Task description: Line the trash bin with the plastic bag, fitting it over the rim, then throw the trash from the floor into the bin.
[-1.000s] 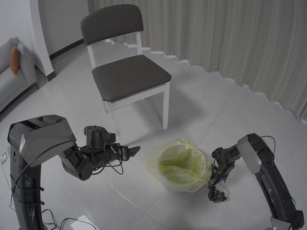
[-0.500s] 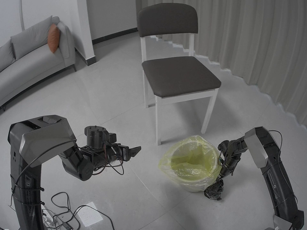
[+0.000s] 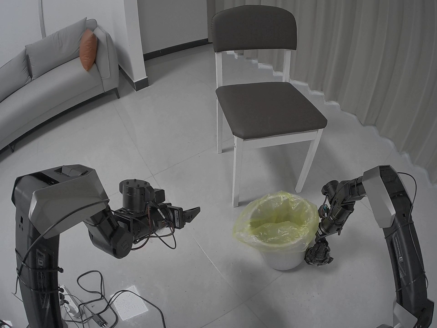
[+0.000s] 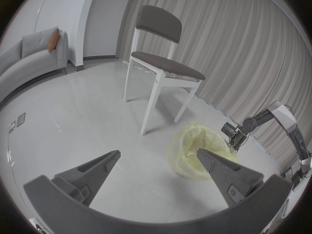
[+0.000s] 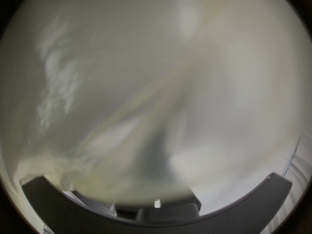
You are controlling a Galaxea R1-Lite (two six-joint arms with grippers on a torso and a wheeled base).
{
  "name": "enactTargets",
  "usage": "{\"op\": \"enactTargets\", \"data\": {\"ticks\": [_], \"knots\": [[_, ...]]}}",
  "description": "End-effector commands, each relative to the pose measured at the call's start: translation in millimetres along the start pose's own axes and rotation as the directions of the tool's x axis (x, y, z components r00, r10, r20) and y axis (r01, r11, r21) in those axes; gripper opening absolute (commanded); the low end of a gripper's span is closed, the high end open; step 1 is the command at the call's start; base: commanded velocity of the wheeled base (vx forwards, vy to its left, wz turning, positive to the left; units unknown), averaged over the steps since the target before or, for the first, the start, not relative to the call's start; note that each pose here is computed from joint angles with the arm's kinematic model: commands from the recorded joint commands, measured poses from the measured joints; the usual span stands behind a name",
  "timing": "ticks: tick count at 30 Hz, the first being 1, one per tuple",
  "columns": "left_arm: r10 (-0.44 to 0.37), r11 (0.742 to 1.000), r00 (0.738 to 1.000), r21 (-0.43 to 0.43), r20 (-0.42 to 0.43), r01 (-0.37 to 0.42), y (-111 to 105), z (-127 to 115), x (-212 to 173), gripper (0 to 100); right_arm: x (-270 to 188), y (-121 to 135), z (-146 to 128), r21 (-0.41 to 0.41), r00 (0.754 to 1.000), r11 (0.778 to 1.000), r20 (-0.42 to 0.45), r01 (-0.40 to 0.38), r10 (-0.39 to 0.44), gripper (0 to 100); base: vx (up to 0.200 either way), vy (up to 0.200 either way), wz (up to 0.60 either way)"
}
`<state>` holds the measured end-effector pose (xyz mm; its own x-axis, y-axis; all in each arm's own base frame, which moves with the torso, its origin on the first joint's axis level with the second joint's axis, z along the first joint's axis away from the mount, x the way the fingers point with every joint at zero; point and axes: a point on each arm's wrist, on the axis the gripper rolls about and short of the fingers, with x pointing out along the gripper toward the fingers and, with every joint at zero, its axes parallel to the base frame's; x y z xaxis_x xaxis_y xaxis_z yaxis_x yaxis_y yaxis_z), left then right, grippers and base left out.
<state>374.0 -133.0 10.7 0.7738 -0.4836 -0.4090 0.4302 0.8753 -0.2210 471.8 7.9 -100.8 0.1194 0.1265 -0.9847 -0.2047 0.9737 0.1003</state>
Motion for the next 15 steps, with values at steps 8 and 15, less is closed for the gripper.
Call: {"op": "enactTargets", "data": {"ticks": [8,15], "knots": [[-0.005,1.000,1.000,0.001,-0.004,0.005,-2.2,-1.5,0.0,100,-22.4,7.6,-2.6,-0.004,0.998,1.000,-0.059,-0.009,0.009,0,0.000,0.000,-0.52],[-0.004,1.000,1.000,0.001,-0.001,0.004,-1.7,-0.6,0.2,100,-27.5,3.6,-7.0,-0.002,0.995,1.000,-0.099,0.000,0.000,0,0.000,0.000,-0.60]]}}
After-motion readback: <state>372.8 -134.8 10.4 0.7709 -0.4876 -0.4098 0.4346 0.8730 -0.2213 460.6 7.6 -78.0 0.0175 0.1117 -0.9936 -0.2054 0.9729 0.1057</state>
